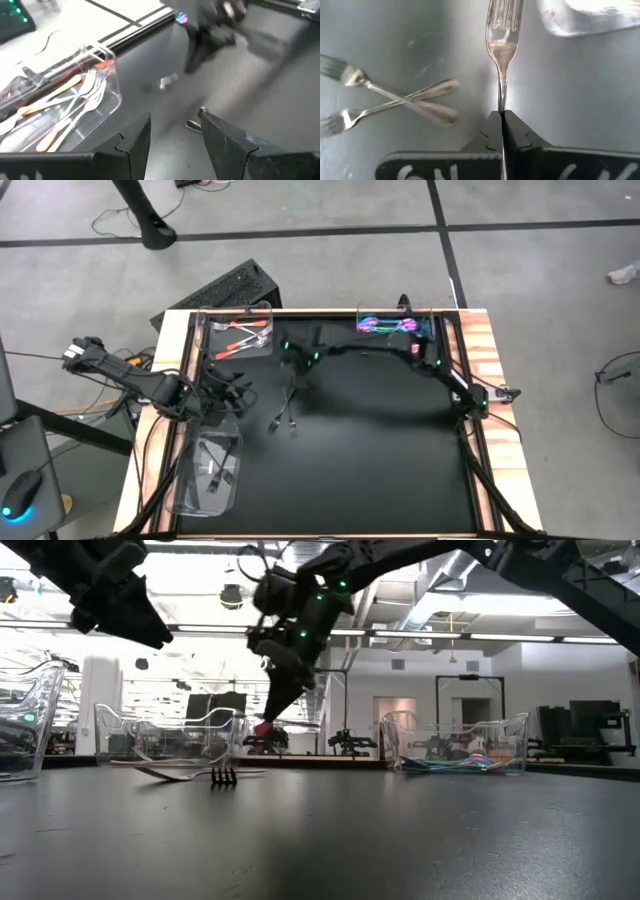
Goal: Sort silverware by color (type)
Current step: Put the black fork into bottom transparent bin
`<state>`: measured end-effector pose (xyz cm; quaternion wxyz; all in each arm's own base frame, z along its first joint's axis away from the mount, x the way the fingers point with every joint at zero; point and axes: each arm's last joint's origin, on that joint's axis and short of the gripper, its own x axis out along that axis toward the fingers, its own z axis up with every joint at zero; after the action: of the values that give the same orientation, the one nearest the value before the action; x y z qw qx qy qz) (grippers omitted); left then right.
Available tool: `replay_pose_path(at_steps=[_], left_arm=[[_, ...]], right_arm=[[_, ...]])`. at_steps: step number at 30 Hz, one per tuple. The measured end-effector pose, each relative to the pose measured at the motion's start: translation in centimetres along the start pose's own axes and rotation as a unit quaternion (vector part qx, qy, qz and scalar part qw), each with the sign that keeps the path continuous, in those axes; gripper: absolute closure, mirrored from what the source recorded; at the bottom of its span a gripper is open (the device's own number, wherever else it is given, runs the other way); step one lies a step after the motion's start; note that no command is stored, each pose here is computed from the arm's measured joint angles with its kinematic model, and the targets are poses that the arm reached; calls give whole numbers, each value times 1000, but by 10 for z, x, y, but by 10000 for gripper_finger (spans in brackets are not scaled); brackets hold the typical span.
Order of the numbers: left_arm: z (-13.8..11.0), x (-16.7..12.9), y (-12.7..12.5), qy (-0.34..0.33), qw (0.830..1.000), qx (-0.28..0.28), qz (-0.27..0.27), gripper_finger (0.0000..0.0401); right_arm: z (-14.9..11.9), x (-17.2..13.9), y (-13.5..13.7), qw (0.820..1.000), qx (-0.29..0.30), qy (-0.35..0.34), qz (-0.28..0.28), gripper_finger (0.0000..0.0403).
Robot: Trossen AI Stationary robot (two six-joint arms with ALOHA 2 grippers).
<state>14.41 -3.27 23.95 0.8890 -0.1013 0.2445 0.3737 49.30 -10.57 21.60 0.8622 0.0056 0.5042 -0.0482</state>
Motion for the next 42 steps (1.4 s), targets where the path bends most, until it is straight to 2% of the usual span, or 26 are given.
replay_pose_path(at_steps=[4, 9, 12, 18, 23, 29, 34, 42], left_arm=[[-1, -1, 4, 3, 1000, -16, 8, 238], [-4, 1, 5, -24, 999, -14, 29, 238], [-13, 13, 6, -23, 999, -14, 39, 238], [-25, 40, 2, -6, 999, -37, -28, 238], [-19, 55, 1, -55, 993, -43, -96, 238], [-13, 68, 12, -125, 986, -72, -86, 238], [-6, 72, 18, -168, 978, -72, -105, 238], [2, 75, 21, -195, 967, -52, -158, 238]], right_arm=[[-4, -12, -24, 999, 31, -29, 18, 397], [-11, -19, -29, 992, 54, -103, 53, 397], [-23, -13, -28, 983, 72, -149, 75, 397], [-46, -10, -17, 958, 95, -255, 89, 397], [-60, -3, 5, 934, 75, -334, 104, 397], [-67, -5, 27, 887, 39, -444, 117, 397], [-69, -10, 28, 860, 42, -494, 122, 397], [-67, -15, 27, 847, 36, -518, 115, 396]])
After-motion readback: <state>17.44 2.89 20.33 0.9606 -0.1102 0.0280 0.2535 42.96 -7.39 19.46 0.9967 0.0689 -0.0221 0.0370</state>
